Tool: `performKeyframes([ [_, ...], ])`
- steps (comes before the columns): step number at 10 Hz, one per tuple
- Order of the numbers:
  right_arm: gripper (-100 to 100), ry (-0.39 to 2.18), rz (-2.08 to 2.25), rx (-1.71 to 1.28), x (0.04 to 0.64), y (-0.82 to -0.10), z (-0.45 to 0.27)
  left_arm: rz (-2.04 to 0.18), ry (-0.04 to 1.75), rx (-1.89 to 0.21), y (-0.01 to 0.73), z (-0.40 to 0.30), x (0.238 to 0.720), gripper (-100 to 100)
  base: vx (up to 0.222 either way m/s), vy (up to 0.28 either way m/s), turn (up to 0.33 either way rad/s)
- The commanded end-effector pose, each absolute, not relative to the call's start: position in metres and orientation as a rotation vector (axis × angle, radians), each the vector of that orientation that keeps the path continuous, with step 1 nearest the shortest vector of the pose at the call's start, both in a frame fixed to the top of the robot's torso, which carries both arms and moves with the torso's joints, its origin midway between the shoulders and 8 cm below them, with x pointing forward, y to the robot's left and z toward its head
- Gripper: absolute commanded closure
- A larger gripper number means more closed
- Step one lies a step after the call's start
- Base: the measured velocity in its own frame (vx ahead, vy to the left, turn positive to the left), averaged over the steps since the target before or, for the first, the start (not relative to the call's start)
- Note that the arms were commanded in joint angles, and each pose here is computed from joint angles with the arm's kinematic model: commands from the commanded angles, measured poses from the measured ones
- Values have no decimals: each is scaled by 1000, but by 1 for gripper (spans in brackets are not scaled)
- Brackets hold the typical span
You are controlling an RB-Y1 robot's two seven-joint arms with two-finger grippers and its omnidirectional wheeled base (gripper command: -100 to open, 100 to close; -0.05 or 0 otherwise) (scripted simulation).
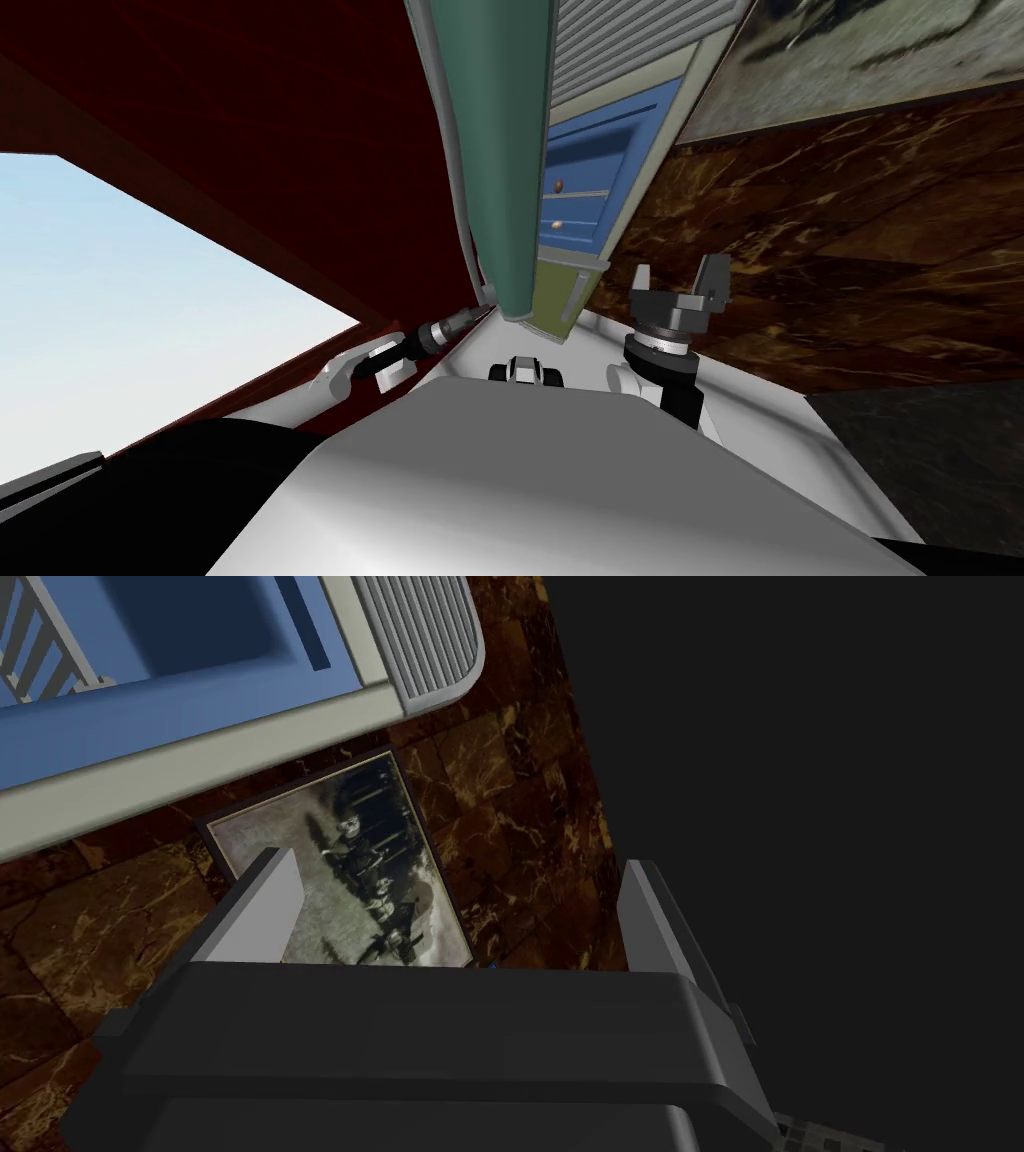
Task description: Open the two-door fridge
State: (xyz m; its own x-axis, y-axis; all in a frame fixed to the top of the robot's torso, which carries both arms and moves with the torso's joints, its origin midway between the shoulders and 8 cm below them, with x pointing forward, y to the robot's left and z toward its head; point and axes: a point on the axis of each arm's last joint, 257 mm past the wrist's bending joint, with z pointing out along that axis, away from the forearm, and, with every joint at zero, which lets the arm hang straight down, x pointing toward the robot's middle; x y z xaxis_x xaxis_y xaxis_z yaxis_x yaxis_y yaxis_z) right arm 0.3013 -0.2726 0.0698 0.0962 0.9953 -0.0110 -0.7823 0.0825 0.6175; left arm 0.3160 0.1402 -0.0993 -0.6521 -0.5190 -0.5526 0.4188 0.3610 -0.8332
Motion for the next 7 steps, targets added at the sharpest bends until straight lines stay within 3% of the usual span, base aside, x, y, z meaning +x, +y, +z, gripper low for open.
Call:
performKeyframes([
  [1, 0, 498, 1412, 531, 301, -273, 70, -1381, 1784, -124, 163, -100, 339, 100, -173, 204, -322],
  [7, 0, 498, 1412, 531, 301, -273, 70, -1332, 1719, -193, 218, -80, 389, 100, -193, 167, -354],
])
